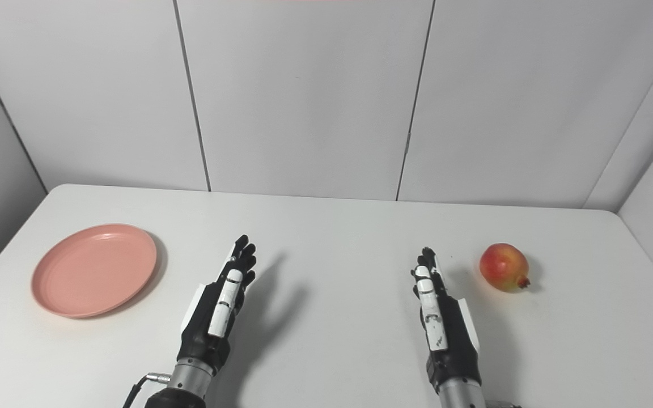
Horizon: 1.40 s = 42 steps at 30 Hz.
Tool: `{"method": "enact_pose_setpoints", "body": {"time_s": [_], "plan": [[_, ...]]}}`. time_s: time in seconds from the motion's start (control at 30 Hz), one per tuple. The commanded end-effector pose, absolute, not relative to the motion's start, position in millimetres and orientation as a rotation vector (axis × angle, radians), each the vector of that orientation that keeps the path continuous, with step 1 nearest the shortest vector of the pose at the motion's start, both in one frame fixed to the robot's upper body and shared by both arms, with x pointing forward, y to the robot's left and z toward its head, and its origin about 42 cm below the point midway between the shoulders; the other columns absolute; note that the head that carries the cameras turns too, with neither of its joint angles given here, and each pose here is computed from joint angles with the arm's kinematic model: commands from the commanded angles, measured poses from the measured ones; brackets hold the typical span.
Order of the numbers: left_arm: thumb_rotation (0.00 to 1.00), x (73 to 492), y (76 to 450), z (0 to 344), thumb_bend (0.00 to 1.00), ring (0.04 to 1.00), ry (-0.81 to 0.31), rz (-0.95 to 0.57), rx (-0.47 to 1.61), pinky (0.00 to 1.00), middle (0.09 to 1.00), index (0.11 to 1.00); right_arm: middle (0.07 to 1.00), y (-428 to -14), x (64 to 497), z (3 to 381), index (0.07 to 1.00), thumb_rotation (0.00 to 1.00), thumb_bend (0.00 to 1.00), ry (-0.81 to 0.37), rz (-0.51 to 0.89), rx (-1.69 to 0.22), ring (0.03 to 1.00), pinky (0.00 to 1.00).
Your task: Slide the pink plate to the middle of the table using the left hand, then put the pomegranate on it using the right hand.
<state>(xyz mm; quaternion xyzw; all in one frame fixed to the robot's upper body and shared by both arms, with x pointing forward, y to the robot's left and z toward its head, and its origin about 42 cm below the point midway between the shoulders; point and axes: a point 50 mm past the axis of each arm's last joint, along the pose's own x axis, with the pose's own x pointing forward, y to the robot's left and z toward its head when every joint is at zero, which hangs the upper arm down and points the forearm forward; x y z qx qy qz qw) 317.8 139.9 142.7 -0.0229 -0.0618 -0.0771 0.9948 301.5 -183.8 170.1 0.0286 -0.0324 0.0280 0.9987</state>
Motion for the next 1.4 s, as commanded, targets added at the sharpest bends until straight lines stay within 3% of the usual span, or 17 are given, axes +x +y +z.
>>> {"method": "enact_pose_setpoints", "body": {"time_s": [0.0,1.37], "plan": [[1.00,318.3,133.4,154.4,0.42,0.999,-0.168,-0.169,-0.056,1.00,1.000,1.000,0.989,-182.3,302.3,187.7,0.990,1.00,0.28,-0.161,0.056,0.068,0.976,1.00],[1.00,320.4,130.5,153.9,0.42,0.995,-0.162,-0.168,-0.061,1.00,1.000,1.000,0.989,-185.1,304.8,185.5,0.990,1.00,0.28,-0.162,0.059,0.064,0.975,0.99]]}}
